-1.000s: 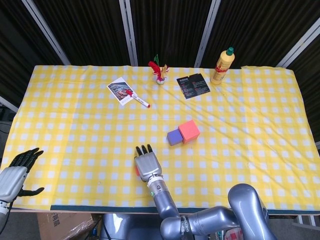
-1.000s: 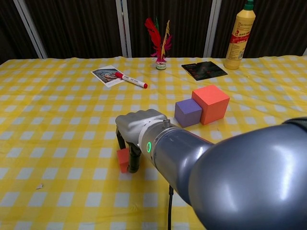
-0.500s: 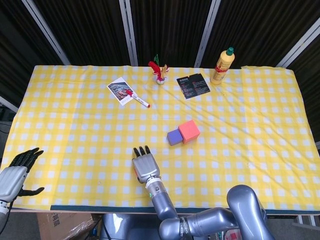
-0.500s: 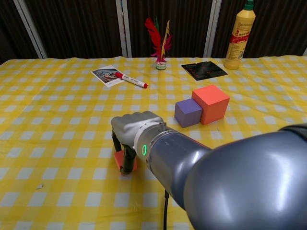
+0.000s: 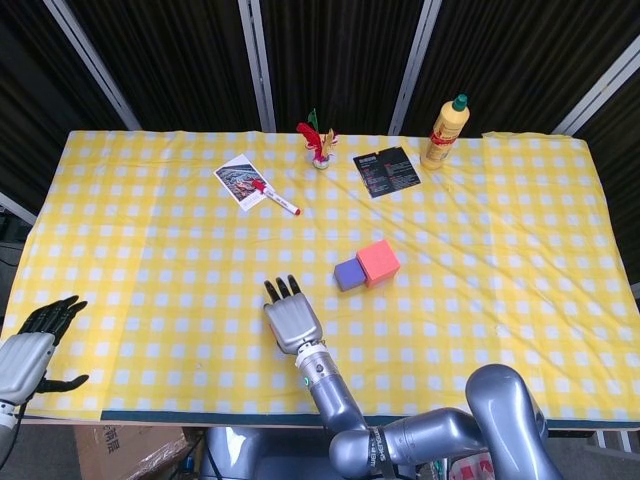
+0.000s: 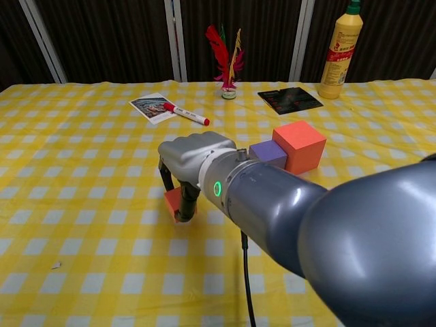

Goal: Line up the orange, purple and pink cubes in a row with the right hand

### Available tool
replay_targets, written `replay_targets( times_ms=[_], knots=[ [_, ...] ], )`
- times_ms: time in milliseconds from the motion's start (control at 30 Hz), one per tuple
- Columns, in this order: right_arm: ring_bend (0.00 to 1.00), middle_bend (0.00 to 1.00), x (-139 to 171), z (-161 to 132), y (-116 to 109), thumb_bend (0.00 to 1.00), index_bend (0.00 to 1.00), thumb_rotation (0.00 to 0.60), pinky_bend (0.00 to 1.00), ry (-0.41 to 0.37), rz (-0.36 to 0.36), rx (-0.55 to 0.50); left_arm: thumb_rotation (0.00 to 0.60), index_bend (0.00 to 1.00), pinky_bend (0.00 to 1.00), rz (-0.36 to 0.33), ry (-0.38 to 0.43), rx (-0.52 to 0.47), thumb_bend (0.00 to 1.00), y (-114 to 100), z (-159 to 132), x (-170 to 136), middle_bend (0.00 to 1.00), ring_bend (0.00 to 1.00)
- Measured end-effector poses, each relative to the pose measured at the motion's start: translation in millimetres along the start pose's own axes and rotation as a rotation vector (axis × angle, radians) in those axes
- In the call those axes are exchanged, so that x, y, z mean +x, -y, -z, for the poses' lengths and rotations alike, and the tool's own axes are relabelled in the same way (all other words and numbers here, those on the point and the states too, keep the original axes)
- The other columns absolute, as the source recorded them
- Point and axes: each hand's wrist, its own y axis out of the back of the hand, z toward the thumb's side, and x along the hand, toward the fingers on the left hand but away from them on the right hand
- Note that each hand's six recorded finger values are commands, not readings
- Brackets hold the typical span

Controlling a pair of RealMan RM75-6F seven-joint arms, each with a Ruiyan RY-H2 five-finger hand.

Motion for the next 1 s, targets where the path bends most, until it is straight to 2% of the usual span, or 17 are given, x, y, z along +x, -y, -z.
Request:
replay_targets(
  times_ms=[167,367,1000],
  knots=[
    [0.0,0.08,-10.3,19.9,-7.8,0.43,0.53,0.6,0.04,0.0,0.052,0.038,0.6,0.0,0.03,0.001,-0.003,0.002,0.02,0.4,0.2,0.3,0.0,0.0],
    [0.0,0.08,-21.0,38.2,-9.2,0.43,0.53,0.6,0.04,0.025,0.069,0.052,0.6,0.0,0.03,0.001,-0.007,0.001,0.02,0.6,0.4,0.7,0.0,0.0],
    [0.0,0.08,-47.0,79.2,-4.6,0.43,0.53,0.6,0.04,0.092,0.055,0.102,0.6,0.0,0.03,0.012,-0.022,-0.005,0.02,1.2,2.1,2.3,0.0,0.0]
  ],
)
